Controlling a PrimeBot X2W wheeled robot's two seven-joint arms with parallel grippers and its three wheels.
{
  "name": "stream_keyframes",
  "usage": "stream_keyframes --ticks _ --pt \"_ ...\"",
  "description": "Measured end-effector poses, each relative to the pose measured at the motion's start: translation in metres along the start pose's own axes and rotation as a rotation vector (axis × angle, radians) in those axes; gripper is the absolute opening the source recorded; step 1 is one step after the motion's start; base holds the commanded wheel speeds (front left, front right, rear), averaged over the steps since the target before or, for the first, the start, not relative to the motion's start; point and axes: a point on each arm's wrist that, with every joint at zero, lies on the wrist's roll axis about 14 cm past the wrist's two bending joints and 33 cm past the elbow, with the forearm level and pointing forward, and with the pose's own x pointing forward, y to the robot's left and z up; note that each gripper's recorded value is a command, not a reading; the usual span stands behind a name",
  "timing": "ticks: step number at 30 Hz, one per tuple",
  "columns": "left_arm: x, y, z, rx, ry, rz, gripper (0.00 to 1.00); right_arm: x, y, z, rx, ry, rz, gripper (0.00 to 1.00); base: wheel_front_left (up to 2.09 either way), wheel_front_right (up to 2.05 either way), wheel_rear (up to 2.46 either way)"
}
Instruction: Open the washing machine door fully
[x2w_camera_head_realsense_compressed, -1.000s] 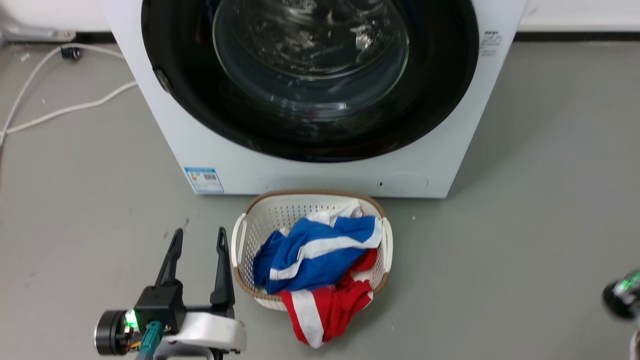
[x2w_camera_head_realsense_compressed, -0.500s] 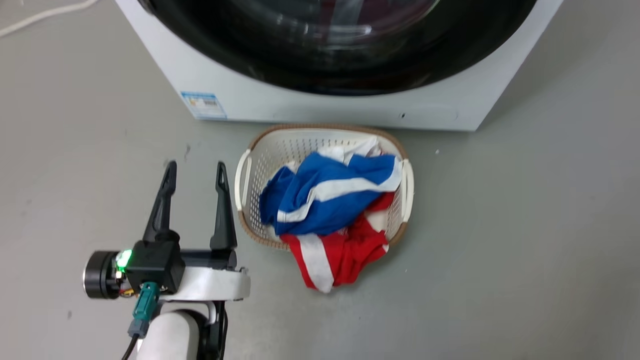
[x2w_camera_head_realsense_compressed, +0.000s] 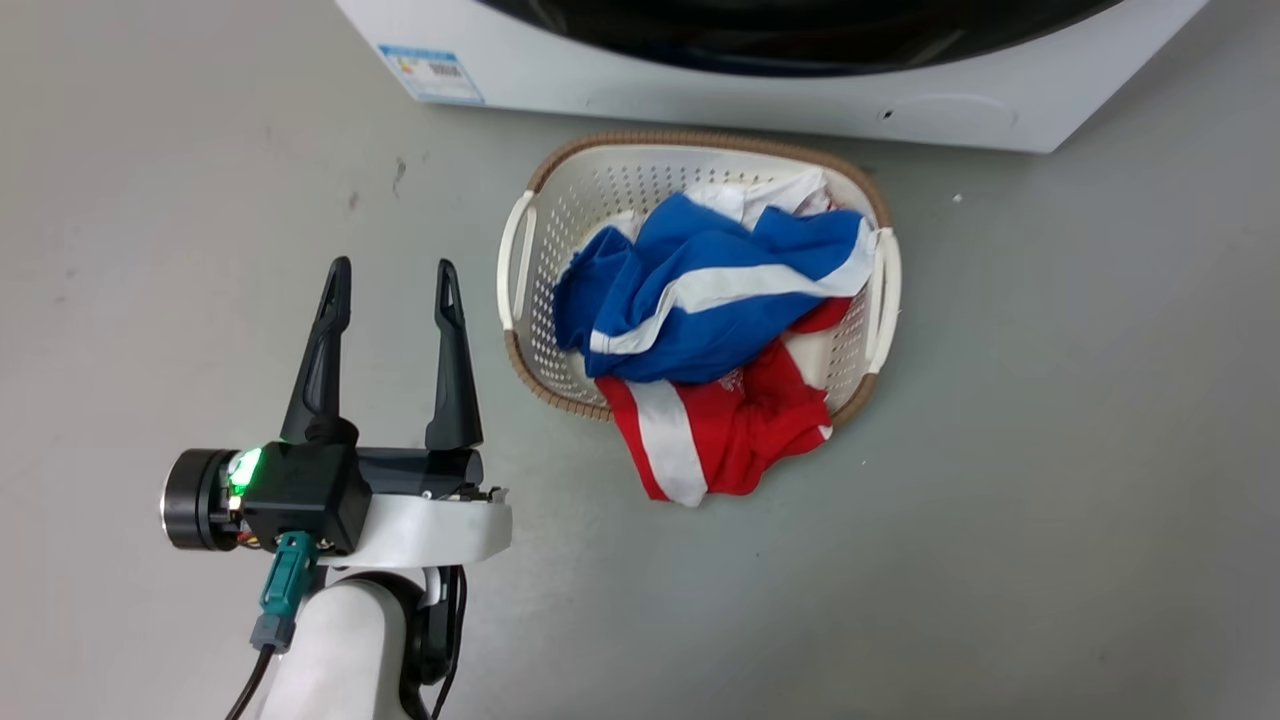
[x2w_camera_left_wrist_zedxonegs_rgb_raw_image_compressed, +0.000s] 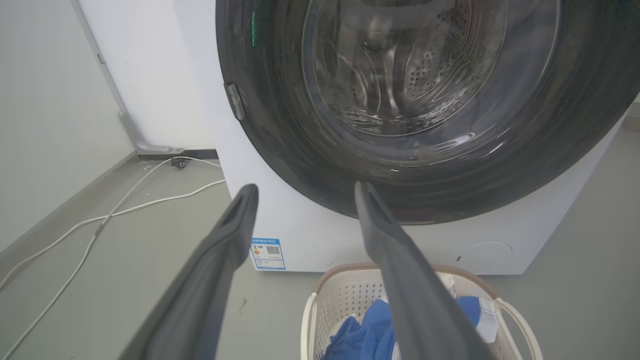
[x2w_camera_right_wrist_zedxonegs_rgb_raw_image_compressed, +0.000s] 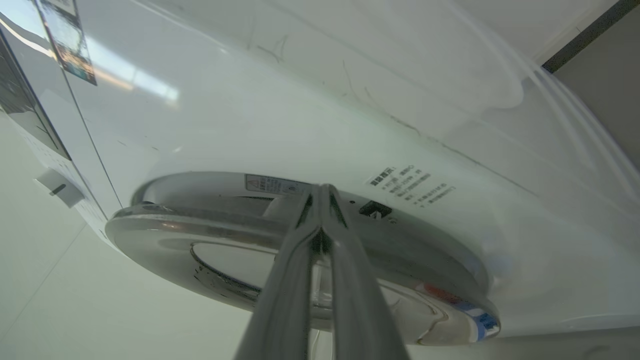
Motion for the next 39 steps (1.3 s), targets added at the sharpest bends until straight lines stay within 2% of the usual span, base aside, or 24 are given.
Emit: stream_keyframes --ticks 5,11,19,26,39 --pt "0.004 0.003 -0.011 0.003 0.023 0.011 1.00 0.026 -0.007 -0.031 -0.066 0.132 -0.011 0.00 0.00 0.00 0.00" --pt "0.008 0.006 -0.022 0.007 0.044 0.025 1.00 0.047 -0.012 -0.053 -0.119 0.214 -0.017 0.00 0.00 0.00 0.00" --pt "0.011 0.007 -0.026 0.007 0.051 0.031 1.00 0.050 -0.024 -0.072 -0.154 0.311 -0.051 0.00 0.00 0.00 0.00" --pt "0.010 0.008 -0.017 0.005 0.029 0.031 1.00 0.029 -0.020 -0.087 -0.143 0.383 -0.043 0.00 0.00 0.00 0.00" --pt "-0.005 0.010 0.009 0.008 -0.016 0.027 1.00 -0.048 0.007 -0.121 -0.106 0.487 0.035 0.00 0.00 0.00 0.00"
